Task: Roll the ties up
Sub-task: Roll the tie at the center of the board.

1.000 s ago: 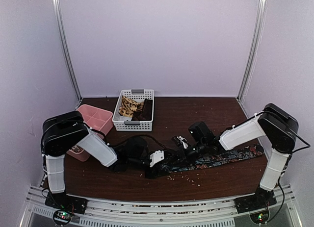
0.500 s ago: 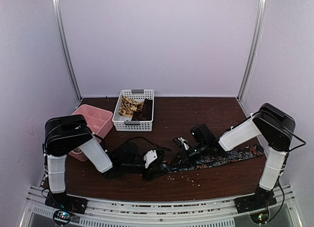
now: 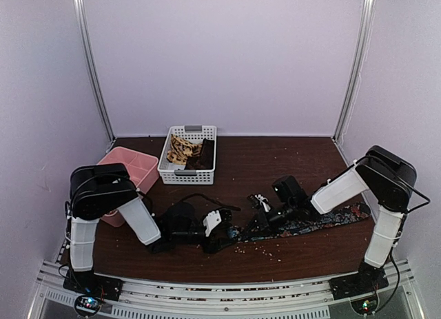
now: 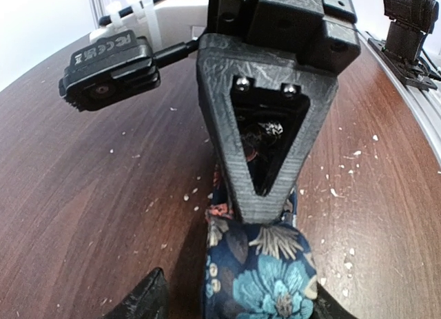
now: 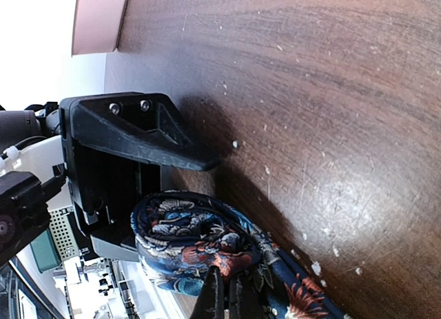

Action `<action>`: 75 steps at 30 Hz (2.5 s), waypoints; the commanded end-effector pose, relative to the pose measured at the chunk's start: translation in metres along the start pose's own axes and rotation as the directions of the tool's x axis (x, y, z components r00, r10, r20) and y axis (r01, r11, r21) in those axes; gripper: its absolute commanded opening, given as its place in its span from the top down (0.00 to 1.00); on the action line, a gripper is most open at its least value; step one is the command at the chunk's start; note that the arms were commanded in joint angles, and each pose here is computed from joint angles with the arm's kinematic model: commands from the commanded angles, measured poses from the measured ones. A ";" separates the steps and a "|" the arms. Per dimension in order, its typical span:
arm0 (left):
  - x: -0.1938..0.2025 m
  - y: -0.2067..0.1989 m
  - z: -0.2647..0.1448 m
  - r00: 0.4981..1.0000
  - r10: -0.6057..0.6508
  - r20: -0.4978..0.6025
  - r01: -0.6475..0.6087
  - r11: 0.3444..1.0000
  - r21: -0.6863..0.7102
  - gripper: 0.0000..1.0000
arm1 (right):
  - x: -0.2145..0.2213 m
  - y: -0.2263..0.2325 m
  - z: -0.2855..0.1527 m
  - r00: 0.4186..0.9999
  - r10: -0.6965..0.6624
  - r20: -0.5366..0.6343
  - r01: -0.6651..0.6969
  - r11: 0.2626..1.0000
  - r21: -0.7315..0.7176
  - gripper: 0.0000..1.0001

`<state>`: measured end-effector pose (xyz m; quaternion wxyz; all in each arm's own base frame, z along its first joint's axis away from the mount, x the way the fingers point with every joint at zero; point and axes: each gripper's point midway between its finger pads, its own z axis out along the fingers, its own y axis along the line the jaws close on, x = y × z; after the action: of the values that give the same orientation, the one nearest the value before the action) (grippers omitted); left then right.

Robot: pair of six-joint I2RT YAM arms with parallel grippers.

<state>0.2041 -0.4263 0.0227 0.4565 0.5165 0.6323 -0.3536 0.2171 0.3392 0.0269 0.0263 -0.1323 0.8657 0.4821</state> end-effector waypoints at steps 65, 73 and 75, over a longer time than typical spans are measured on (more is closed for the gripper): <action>0.009 -0.007 0.038 0.993 0.024 -0.119 -0.018 0.999 0.048 0.07 | -0.005 0.022 -0.010 0.999 -0.043 0.012 0.042 0.993 0.110 1.00; 0.034 -0.019 0.041 0.983 0.018 -0.184 0.002 0.994 0.107 0.30 | -0.007 0.032 -0.011 0.999 -0.029 0.027 0.027 0.997 0.070 1.00; 0.041 -0.021 0.038 0.977 0.028 -0.213 -0.002 0.993 0.120 0.37 | -0.007 0.034 -0.010 0.999 -0.024 0.029 0.022 0.998 0.063 1.00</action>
<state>0.2034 -0.4711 0.0176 0.4194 0.5545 0.6232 -0.3582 0.2169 0.3476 0.0509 0.0404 -0.1403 0.8841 0.4439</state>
